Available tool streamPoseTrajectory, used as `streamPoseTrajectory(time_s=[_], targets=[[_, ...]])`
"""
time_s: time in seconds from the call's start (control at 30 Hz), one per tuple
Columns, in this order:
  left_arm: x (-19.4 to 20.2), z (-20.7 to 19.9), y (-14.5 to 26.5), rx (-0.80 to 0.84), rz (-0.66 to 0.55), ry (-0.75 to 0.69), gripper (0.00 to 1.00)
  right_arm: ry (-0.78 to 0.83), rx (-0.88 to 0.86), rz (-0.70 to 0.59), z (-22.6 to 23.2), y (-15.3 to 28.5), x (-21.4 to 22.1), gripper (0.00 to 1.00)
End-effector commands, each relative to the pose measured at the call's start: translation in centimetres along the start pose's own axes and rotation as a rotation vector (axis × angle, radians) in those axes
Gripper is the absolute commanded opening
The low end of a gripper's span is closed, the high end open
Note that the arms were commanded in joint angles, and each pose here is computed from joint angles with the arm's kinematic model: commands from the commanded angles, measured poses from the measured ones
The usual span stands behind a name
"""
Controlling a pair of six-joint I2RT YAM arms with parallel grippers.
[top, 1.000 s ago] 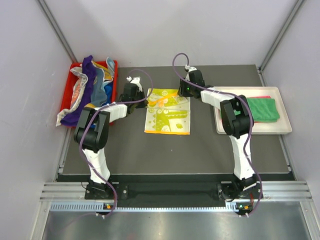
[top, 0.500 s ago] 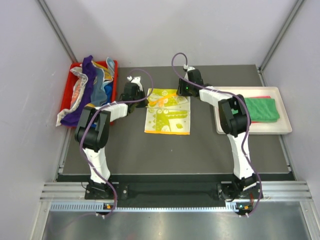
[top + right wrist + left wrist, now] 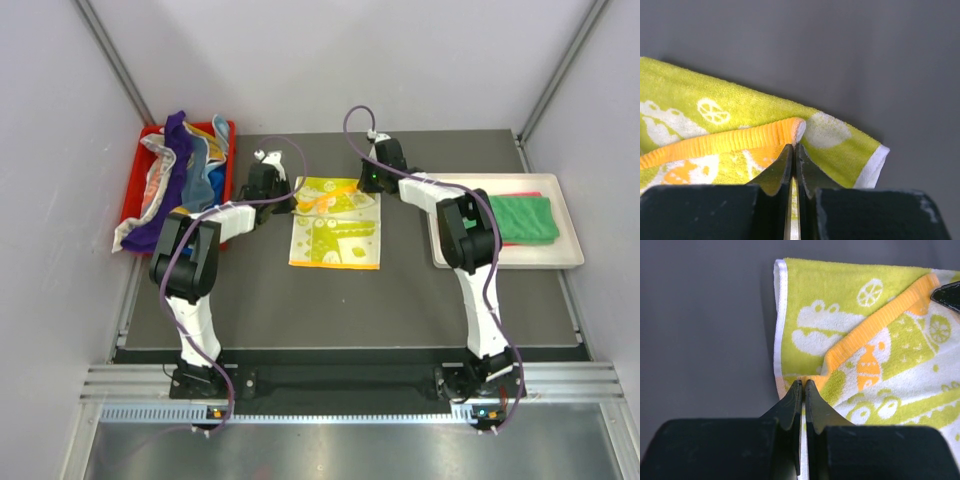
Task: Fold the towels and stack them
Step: Fold the towel
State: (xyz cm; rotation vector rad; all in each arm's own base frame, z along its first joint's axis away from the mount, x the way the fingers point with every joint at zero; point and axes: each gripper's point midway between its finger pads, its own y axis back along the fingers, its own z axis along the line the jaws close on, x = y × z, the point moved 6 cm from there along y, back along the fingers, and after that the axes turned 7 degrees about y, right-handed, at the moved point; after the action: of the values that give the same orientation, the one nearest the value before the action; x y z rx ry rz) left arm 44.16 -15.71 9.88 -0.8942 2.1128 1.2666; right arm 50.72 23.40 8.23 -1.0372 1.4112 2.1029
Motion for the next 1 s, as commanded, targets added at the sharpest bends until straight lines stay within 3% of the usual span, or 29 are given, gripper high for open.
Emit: streamPoseTrajectory(time_s=[0.0, 0.37, 0.97], targets=[[-2.4, -1.4, 0.1, 0.038, -0.062, -0.024, 0.04, 0.022, -0.007, -0.131, 1.1, 1.9, -3.5, 0.00], [-3.8, -2.1, 1.0, 0.039, -0.099, -0.035, 0.02, 0.024, 0.015, -0.280, 1.3, 7.0, -6.2, 0.00], [-4.3, -2.7, 4.3, 0.043, -0.185, 0.000, 0.00, -0.017, 0.020, -0.312, 1.3, 11.0, -3.3, 0.00]])
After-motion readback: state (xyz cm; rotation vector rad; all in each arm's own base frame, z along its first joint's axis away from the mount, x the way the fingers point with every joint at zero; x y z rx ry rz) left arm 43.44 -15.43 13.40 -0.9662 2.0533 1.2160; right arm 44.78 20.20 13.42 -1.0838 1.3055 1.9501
